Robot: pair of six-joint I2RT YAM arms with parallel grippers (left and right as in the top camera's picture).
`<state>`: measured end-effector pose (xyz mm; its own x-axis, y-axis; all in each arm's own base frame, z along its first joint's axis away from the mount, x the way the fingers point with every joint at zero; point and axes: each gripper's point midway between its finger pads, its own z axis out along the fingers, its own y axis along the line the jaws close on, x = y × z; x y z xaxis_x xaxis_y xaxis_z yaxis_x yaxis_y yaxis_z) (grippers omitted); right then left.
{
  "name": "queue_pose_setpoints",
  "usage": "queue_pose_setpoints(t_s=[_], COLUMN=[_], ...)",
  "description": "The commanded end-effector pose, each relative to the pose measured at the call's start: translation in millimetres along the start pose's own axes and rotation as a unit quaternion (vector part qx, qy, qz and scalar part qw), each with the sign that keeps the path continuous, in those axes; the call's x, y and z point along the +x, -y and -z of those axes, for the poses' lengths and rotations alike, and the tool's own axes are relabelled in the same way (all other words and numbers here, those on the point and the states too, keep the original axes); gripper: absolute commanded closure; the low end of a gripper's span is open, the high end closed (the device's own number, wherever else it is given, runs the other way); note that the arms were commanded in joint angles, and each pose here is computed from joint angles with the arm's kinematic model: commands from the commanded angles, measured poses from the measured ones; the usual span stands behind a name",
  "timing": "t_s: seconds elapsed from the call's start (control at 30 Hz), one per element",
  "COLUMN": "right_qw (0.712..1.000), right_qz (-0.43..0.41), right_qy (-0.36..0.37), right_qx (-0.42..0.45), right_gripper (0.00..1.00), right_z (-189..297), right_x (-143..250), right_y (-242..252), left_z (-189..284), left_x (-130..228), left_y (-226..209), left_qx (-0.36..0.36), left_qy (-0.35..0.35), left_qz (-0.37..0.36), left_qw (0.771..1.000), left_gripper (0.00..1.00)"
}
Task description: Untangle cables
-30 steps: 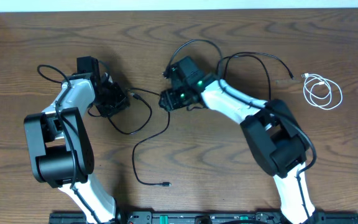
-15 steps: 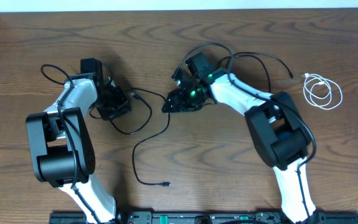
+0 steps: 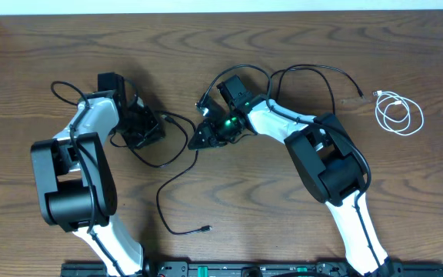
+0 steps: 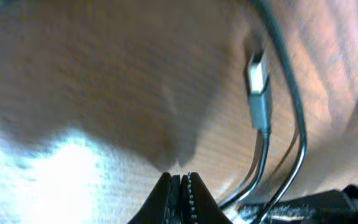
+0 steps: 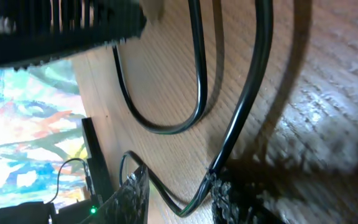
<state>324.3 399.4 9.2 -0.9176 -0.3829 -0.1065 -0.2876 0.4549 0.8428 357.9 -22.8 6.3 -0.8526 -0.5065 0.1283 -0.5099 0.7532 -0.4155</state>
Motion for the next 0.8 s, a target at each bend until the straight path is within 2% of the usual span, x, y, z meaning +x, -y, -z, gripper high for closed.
queue_pose_setpoints(t_s=[0.0,0.07,0.33,0.5,0.67,0.77], right_qw=[0.997,0.996,0.993,0.994,0.993,0.992], right_qz=[-0.043,-0.053,-0.080,-0.065,-0.072,-0.079], right_qy=[-0.013,-0.010,0.040,0.054,0.064,0.072], right_qx=[0.069,0.077,0.076,0.069,0.070,0.071], right_gripper=[0.70,0.68,0.64,0.63,0.63,0.63], right_z=[-14,-16,-35,-34,-24,-15], right_x=[18,17,-5,-13,-19,-24], right_y=[49,52,62,61,68,74], left_z=[-9,-12,-31,-36,-37,-35], left_x=[12,16,44,54,60,55], left_y=[-14,-23,-21,-2,25,27], left_qx=[-0.036,-0.065,-0.073,-0.039,0.033,0.039], left_qy=[-0.019,-0.019,-0.050,-0.068,-0.083,-0.076], left_qz=[-0.004,-0.007,-0.026,-0.042,-0.089,-0.090], left_qw=[0.999,0.998,0.996,0.996,0.992,0.992], left_gripper=[0.92,0.92,0.92,0.92,0.92,0.93])
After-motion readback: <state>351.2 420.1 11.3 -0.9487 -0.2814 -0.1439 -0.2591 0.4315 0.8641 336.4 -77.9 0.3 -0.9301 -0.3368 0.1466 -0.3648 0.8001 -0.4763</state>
